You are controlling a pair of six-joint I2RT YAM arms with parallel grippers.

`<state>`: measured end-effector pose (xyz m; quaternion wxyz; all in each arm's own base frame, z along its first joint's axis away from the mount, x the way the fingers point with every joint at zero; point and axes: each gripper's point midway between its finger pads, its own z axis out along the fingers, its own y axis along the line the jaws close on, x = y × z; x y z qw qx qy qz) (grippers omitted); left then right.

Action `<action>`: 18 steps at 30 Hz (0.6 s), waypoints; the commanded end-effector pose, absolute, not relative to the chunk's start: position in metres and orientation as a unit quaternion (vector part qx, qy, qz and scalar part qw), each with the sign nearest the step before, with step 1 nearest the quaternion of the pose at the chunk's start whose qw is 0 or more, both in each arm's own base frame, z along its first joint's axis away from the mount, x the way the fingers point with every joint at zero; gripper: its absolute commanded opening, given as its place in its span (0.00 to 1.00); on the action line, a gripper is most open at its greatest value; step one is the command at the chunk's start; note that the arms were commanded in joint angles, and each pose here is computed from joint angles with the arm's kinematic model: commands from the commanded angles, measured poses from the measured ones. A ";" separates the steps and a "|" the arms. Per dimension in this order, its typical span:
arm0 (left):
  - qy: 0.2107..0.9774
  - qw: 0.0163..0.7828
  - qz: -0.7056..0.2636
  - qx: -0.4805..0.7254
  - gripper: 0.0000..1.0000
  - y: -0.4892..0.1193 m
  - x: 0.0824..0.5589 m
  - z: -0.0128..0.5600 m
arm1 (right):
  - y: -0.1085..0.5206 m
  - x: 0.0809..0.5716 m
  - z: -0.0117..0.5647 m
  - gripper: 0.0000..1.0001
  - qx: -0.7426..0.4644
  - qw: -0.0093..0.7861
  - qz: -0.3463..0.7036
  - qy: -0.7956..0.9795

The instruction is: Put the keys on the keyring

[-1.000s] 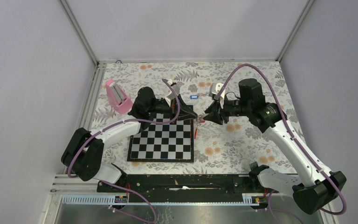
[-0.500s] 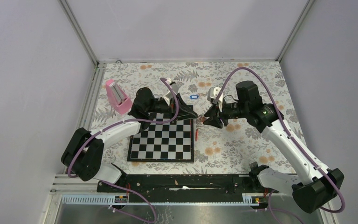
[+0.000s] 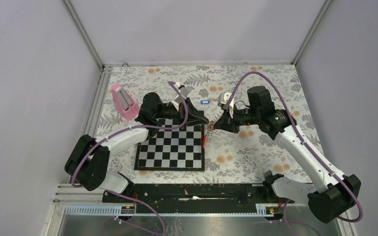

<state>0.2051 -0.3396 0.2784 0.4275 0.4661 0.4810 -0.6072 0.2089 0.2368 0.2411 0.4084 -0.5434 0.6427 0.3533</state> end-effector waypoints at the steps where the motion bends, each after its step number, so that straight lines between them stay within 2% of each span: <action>1: 0.453 0.471 -0.599 0.462 0.00 -0.336 0.207 0.302 | 0.241 0.210 0.239 0.10 -0.541 0.411 0.366 0.636; 6: 0.461 0.480 -0.601 0.443 0.00 -0.338 0.214 0.304 | 0.242 0.211 0.236 0.05 -0.536 0.409 0.370 0.639; 12: 0.476 0.486 -0.604 0.415 0.00 -0.340 0.223 0.301 | 0.247 0.212 0.234 0.05 -0.523 0.401 0.389 0.644; 15: 0.479 0.487 -0.603 0.412 0.00 -0.341 0.225 0.297 | 0.248 0.215 0.236 0.13 -0.520 0.405 0.386 0.646; 18: 0.481 0.487 -0.598 0.417 0.00 -0.340 0.224 0.294 | 0.245 0.219 0.245 0.31 -0.518 0.420 0.370 0.647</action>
